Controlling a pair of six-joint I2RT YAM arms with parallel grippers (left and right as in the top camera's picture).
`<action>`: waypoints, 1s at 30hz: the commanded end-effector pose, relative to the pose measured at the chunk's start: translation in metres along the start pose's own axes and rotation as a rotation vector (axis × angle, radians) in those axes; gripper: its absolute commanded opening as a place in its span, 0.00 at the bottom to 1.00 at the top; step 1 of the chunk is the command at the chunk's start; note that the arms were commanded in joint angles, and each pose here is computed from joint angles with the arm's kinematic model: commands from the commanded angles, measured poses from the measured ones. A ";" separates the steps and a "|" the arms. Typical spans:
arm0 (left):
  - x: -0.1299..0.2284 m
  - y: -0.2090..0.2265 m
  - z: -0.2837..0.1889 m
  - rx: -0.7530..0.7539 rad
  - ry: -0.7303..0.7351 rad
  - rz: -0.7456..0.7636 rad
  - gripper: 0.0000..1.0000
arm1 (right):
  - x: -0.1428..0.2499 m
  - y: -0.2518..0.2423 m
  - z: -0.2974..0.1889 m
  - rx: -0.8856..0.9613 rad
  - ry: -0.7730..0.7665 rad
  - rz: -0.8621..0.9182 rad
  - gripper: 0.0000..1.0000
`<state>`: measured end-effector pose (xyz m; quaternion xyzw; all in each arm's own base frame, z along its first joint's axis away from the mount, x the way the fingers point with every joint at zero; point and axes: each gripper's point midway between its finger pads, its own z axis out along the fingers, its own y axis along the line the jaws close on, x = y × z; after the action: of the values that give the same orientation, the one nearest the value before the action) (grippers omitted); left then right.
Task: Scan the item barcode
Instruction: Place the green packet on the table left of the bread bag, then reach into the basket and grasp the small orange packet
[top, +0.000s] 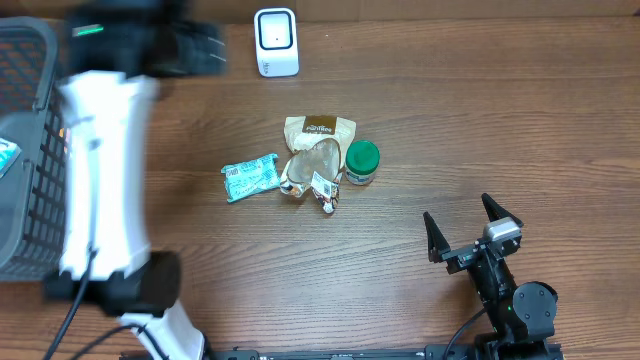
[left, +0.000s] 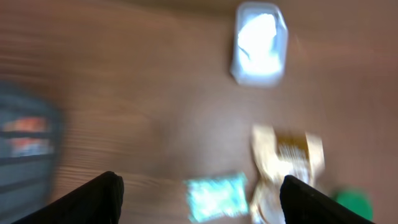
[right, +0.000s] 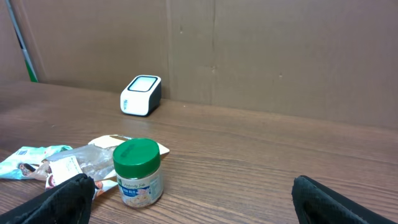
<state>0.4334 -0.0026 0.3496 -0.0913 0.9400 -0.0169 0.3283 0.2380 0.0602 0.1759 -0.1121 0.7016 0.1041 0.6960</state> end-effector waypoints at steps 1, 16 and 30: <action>-0.023 0.091 -0.064 -0.129 -0.167 -0.230 0.86 | 0.002 -0.002 0.000 0.009 -0.002 0.002 1.00; 0.031 0.315 0.019 -0.126 -0.046 -0.623 0.83 | 0.002 -0.002 0.000 0.009 -0.002 0.002 1.00; 0.094 0.319 0.202 0.065 0.230 -0.573 0.76 | 0.002 -0.002 0.000 0.008 -0.002 0.002 1.00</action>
<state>0.4214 0.3157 0.1180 -0.3815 0.8926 -0.1243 0.2057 0.2380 0.0602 0.1758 -0.1122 0.7017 0.1042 0.6959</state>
